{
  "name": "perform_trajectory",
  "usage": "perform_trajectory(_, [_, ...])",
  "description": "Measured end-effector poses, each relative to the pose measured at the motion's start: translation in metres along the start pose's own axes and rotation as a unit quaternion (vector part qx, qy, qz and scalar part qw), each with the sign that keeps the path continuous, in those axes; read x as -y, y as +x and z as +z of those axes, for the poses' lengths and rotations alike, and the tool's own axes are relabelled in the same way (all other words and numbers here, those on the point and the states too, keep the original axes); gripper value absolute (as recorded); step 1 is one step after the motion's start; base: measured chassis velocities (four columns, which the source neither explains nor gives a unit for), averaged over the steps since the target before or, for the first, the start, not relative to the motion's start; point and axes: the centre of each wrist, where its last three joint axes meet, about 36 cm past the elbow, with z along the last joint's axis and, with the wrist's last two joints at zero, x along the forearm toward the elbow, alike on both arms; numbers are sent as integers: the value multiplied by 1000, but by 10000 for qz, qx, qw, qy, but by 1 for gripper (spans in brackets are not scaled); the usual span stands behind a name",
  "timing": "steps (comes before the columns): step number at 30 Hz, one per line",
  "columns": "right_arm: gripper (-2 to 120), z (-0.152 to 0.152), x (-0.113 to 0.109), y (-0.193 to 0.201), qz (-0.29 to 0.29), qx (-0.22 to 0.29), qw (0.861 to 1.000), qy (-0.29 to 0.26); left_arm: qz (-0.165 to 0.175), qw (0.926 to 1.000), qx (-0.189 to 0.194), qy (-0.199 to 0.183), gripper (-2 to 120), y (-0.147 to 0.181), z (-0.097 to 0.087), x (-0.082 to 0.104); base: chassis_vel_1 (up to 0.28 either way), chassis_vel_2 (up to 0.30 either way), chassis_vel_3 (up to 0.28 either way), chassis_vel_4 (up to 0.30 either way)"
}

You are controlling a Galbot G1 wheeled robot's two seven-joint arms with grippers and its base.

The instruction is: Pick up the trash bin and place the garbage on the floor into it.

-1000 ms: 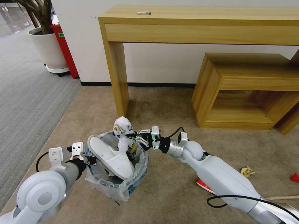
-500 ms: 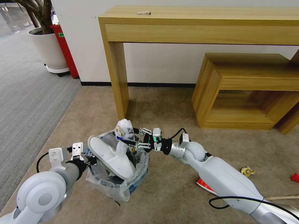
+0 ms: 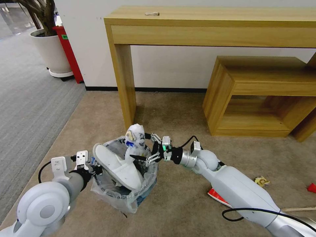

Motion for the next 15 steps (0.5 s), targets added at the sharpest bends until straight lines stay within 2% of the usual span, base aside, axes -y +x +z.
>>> perform_trajectory(15, [100,-5,-2,10,-305,-660,9970,274,-3,10000,-3,20,0,1,1,0,0,0,0,0])
